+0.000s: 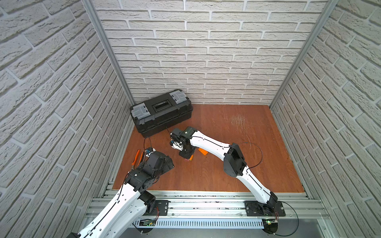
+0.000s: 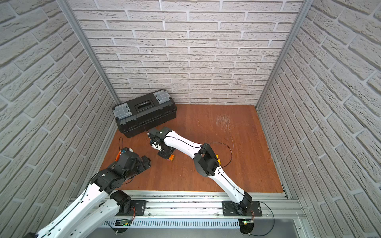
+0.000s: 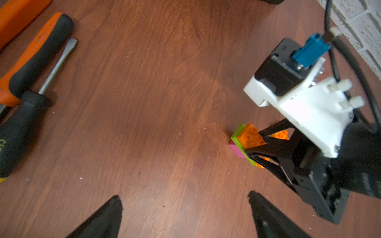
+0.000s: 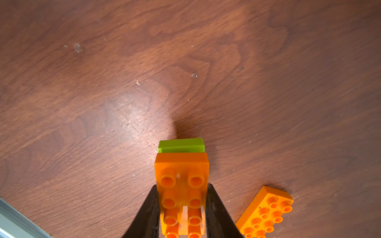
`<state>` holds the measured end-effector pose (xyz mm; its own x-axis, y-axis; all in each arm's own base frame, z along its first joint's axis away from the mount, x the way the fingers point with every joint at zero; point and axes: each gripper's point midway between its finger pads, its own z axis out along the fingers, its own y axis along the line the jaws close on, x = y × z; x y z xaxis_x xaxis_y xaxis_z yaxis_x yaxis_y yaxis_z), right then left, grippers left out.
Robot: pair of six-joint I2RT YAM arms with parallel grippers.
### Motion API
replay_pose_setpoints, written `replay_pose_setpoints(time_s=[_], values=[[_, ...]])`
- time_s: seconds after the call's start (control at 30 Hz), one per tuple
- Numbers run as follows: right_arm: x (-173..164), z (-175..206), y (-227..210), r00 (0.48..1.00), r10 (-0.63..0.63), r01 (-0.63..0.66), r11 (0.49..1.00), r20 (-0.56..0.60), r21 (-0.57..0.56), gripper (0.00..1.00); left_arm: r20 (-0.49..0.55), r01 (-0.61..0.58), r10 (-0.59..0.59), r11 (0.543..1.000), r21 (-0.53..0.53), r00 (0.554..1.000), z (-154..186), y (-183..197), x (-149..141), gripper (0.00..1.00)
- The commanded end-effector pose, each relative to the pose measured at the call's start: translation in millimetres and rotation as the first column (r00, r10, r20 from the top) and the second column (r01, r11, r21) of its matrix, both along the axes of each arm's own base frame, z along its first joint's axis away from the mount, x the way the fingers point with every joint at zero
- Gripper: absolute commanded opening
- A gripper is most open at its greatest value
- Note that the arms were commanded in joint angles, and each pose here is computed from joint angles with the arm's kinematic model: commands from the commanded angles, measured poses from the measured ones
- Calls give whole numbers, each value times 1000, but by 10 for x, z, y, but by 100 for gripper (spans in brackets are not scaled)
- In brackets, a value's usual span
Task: Assemble a carrot with lego
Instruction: Assemble the lego brick with the lego brick.
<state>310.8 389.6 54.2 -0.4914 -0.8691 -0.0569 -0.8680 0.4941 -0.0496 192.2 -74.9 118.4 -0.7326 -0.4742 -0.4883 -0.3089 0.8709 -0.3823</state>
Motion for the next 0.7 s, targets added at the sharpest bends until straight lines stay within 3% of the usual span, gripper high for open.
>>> replay_pose_setpoints(time_s=[0.0, 0.37, 0.67], values=[[-50, -102, -79, 999, 8, -10, 999, -40, -37, 39, -2, -1, 1, 1000, 20, 1000, -44, 29, -17, 98], [-30, -9, -36, 999, -18, 18, 1000, -46, 11, 49, -2, -1, 1, 1000, 21, 1000, -38, 31, -19, 98], [-35, 228, 18, 992, -76, 87, 990, -96, 116, 67, -2, 0, 0, 1000, 22, 1000, -34, 35, -25, 98]])
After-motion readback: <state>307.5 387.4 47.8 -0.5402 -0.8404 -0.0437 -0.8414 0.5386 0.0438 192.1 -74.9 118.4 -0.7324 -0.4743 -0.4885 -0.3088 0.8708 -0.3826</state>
